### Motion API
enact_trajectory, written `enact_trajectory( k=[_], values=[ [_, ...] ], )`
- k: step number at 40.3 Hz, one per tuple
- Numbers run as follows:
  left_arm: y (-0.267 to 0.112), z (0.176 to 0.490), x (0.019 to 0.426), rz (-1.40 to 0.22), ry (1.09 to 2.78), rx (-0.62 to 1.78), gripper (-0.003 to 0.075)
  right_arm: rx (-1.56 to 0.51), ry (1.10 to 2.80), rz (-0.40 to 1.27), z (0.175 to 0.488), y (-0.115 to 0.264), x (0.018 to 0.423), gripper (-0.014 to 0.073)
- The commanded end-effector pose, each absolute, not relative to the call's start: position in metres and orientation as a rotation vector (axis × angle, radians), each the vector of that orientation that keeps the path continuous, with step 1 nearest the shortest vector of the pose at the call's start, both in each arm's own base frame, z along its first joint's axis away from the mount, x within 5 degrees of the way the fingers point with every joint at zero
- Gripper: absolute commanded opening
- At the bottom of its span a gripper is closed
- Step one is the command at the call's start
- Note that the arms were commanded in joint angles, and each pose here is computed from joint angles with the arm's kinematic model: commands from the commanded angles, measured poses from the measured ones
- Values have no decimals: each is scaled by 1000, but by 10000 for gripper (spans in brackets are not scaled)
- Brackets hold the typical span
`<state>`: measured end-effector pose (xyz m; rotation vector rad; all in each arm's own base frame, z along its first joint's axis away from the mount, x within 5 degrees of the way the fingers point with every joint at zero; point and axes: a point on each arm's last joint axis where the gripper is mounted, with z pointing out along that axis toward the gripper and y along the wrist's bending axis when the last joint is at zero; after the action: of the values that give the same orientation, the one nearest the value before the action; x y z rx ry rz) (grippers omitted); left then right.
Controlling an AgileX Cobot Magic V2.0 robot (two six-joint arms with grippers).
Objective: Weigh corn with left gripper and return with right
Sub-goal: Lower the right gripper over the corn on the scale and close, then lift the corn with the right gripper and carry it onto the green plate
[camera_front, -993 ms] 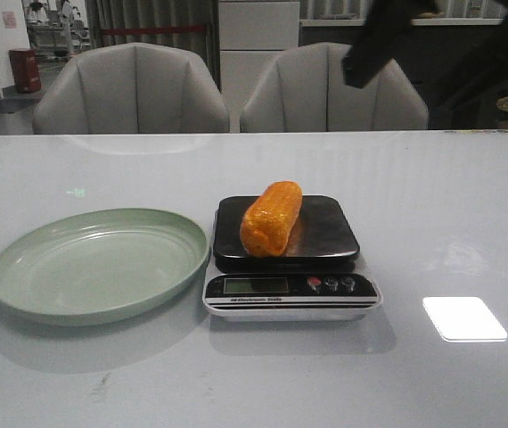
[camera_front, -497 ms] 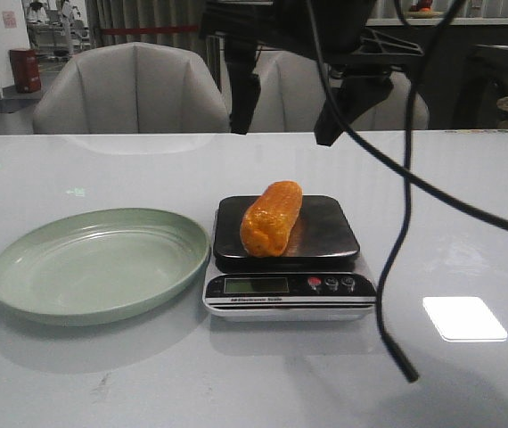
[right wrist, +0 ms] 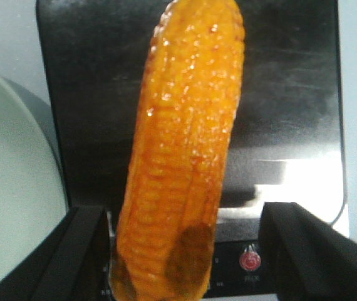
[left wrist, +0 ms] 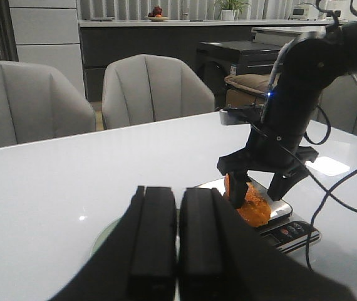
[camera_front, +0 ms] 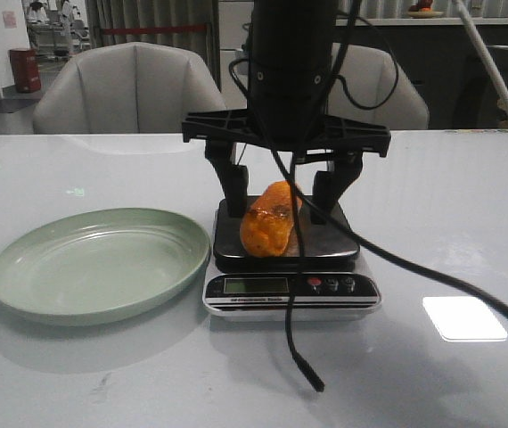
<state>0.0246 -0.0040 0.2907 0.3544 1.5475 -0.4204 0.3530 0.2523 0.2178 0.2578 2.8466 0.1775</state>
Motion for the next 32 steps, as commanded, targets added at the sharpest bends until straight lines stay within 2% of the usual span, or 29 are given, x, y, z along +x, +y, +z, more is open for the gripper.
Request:
enact_trajectory(
  k=[1, 4, 9, 12, 15, 24, 32],
  values=[
    [-1, 306, 18, -444, 1430, 343, 132, 267, 2744, 284, 245, 254, 358, 573],
    [-1, 306, 18, -444, 1430, 343, 132, 270, 2744, 296, 242, 257, 360, 503],
    [-1, 306, 18, -444, 1430, 343, 132, 278, 2754, 302, 240, 258, 360, 309],
    [-1, 306, 18, -444, 1430, 343, 132, 288, 2760, 323, 240, 259, 360, 239],
    [-1, 306, 18, -444, 1430, 343, 132, 275, 2758, 362, 246, 263, 359, 227],
    [-1, 306, 18, -444, 1430, 343, 132, 52, 2671, 494, 272, 300, 347, 228],
    [-1, 306, 18, -444, 1430, 343, 132, -26, 2648, 607, 260, 339, 336, 231]
  ],
)
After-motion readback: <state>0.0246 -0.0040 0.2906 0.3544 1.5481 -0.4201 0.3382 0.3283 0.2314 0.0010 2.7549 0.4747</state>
